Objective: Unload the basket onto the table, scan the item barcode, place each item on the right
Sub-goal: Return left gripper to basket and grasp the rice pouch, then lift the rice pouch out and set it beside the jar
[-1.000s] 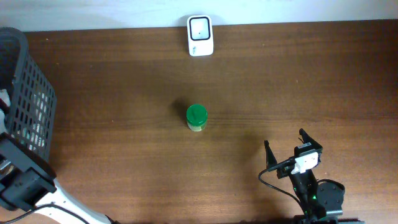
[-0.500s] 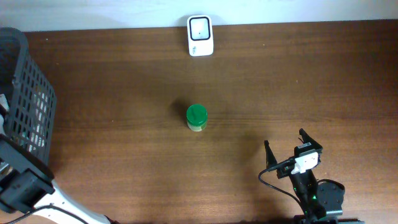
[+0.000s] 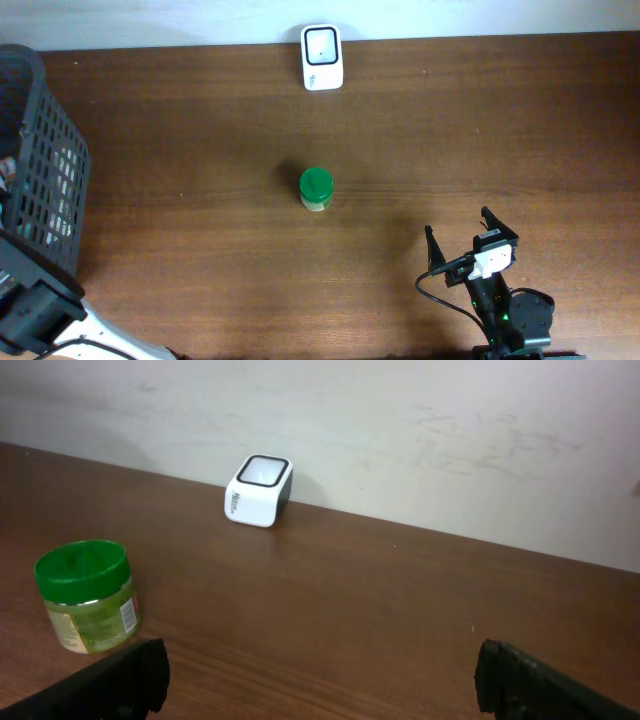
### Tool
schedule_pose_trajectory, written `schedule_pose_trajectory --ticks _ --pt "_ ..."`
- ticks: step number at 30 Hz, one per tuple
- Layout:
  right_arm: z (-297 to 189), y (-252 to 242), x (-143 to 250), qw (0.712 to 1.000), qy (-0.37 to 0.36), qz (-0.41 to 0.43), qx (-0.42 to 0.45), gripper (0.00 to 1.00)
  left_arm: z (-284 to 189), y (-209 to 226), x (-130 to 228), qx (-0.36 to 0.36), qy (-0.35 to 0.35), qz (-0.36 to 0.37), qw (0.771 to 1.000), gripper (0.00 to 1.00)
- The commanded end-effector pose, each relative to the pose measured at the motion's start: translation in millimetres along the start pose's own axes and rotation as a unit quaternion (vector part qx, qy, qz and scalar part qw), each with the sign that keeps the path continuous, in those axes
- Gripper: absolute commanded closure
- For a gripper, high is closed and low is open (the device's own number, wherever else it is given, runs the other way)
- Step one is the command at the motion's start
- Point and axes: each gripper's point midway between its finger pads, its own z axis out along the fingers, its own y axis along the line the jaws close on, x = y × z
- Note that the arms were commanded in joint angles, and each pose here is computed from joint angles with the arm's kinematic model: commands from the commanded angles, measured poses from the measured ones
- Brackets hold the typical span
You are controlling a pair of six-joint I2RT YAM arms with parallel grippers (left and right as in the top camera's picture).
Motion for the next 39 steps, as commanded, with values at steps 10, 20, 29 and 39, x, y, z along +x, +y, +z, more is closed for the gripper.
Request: schedule_pose_trajectory --ticks 10,20,29,39 --pt "0.2 1.1 2.4 1.000 0.002 -0.001 -0.002 0.02 -163.0 56.3 -69.3 -0.044 -0.176 -0.099 0.978 1.00" --pt "0.2 1.1 2.5 1.000 0.002 -0.001 -0.002 0.02 -368.1 61.9 -99.6 -0.044 -0.425 -0.153 0.891 1.00" --pt "0.2 1.1 2.5 1.000 0.002 -0.001 -0.002 0.02 -486.1 -99.8 -79.1 0.124 -0.519 -0.024 0.846 1.00" --pt "0.2 1.1 2.4 1.000 0.002 -0.001 -0.002 0.02 -369.9 -268.7 44.6 0.178 -0.217 0.154 0.947 1.00"
